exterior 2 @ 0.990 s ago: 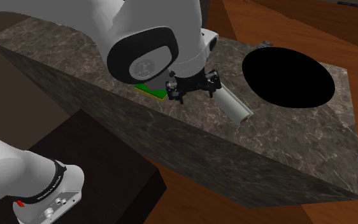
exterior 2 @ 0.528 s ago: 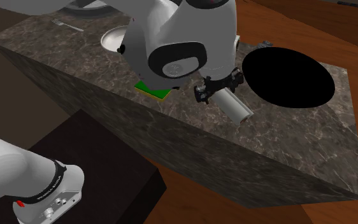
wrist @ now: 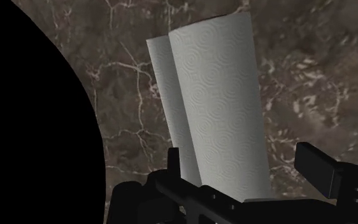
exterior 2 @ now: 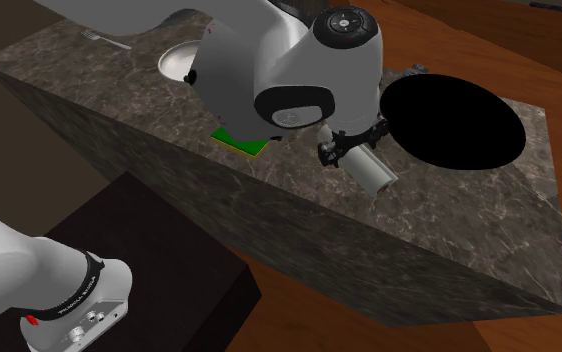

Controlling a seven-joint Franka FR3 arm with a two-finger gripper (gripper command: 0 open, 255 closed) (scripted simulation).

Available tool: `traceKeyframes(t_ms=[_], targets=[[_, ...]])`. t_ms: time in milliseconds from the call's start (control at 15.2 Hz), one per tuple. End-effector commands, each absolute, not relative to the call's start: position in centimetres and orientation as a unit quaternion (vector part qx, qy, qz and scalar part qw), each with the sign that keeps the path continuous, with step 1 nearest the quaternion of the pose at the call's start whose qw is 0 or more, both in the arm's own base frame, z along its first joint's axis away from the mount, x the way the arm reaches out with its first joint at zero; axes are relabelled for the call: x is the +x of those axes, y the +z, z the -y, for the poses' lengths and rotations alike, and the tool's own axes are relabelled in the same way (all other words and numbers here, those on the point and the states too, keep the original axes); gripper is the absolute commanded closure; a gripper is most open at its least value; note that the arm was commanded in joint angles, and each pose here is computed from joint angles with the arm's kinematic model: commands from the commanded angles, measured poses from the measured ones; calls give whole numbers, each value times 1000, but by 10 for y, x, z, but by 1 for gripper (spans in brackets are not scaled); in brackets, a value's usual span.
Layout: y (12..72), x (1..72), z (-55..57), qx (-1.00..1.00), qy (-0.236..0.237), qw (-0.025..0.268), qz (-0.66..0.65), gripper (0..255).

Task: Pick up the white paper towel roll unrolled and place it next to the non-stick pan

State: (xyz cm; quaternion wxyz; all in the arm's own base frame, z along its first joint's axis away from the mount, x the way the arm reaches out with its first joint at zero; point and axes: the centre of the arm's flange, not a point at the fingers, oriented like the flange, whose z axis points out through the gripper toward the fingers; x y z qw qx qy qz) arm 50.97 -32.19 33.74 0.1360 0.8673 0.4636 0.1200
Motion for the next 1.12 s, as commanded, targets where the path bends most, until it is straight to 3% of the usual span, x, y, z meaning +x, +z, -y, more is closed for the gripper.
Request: traceKeyframes(t_ms=[0,528,594,1056], targets=[[324,515,323,867,120,136,-464,0],[324,515,323,867,120,136,-464,0],[324,515,323,867,120,136,-464,255],[324,515,323,867,120,136,-464,255]])
